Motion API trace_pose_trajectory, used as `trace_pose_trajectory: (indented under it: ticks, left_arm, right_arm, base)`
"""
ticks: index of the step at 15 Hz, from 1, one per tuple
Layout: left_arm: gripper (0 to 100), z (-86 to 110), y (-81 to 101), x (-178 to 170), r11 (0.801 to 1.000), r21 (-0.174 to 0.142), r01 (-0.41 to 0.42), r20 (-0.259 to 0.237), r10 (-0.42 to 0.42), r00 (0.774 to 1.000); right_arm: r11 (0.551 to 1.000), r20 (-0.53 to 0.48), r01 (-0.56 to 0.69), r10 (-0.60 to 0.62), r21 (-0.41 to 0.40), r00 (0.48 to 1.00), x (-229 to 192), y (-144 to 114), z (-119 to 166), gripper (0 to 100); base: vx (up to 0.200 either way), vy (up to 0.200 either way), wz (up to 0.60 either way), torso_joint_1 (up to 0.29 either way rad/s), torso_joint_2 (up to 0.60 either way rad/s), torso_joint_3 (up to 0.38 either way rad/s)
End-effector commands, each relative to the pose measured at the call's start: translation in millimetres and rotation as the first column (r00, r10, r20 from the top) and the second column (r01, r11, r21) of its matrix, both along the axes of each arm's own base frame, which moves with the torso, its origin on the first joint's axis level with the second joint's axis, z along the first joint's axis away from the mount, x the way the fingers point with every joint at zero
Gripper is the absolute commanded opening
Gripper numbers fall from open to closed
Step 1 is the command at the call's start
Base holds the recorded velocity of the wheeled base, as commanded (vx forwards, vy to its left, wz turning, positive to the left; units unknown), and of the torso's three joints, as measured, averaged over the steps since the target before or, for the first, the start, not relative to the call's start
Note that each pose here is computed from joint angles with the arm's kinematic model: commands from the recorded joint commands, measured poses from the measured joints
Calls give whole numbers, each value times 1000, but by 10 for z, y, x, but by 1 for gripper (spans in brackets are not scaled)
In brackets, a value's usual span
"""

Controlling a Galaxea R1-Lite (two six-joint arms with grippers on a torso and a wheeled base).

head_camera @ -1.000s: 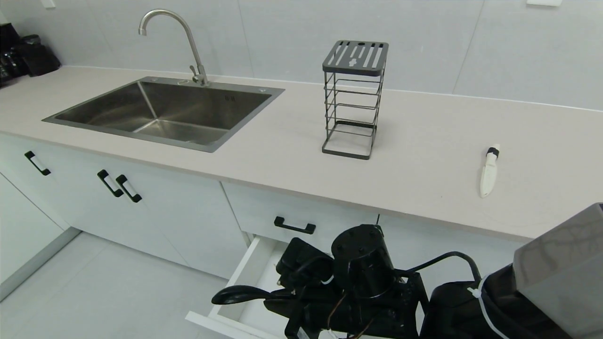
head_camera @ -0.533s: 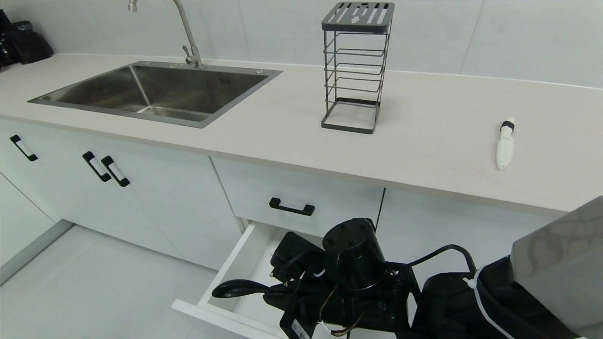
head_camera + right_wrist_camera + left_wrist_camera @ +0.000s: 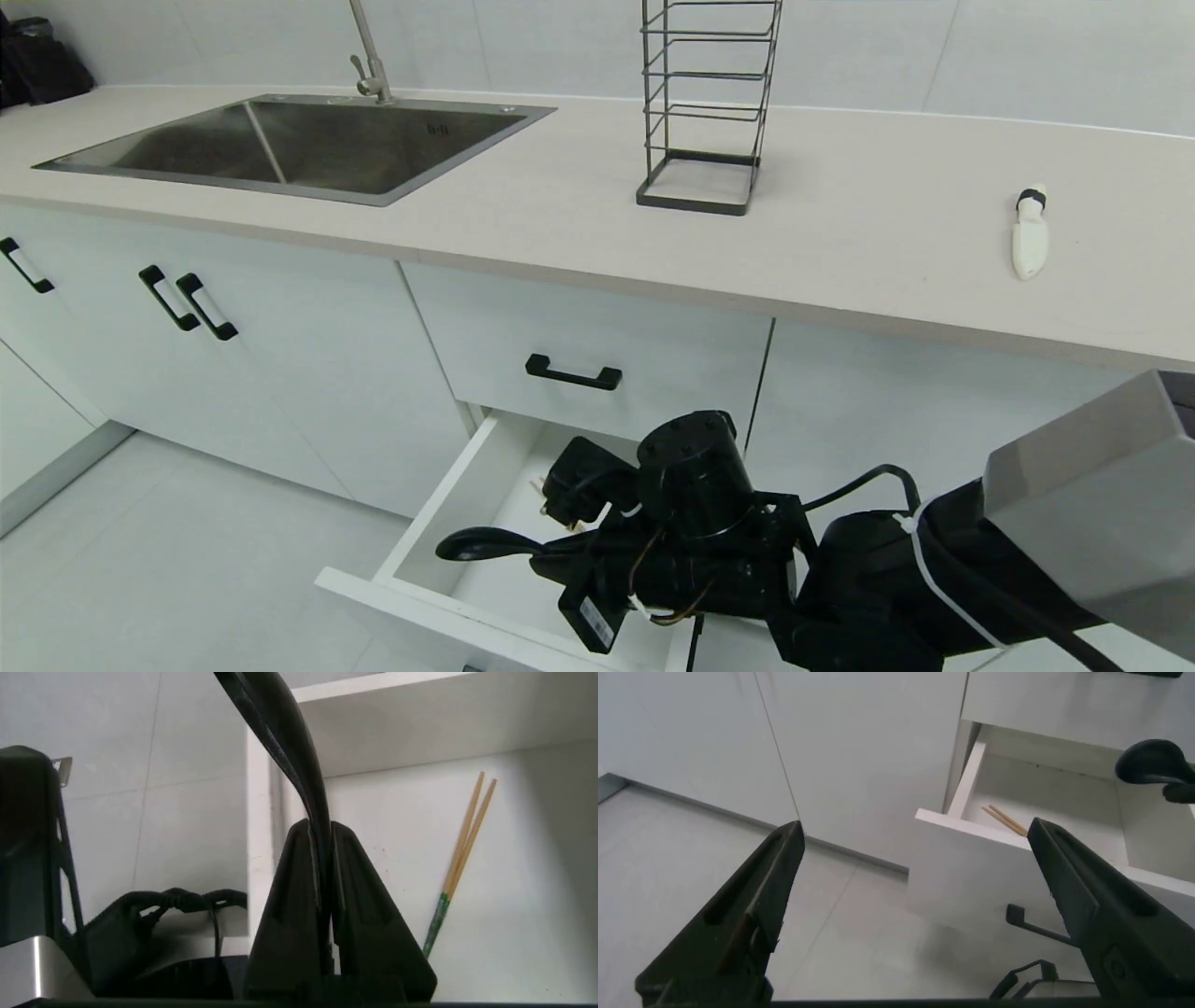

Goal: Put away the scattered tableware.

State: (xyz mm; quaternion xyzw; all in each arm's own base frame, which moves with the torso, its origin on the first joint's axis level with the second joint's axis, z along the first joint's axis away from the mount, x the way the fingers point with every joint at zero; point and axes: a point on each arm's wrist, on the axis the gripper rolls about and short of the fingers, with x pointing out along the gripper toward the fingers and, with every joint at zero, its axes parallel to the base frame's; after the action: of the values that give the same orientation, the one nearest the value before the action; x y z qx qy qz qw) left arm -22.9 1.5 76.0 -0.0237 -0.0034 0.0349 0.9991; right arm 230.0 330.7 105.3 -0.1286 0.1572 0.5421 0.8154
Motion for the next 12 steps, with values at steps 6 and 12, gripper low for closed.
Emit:
trace_pose_trajectory:
  ticks: [6, 12]
  left_arm:
    - [100, -1, 0, 0, 1000, 0, -1, 0, 1, 1000]
    - [100, -1, 0, 0, 1000, 0, -1, 0, 1, 1000]
  right_arm:
    - [992, 48, 127, -126, -18, 991, 265, 213, -62, 0]
    - [978, 22, 176, -174, -115, 984, 375, 329, -337, 0]
  base:
    - [0, 0, 0, -4, 31, 13]
    - [0, 0, 0, 0, 0, 0]
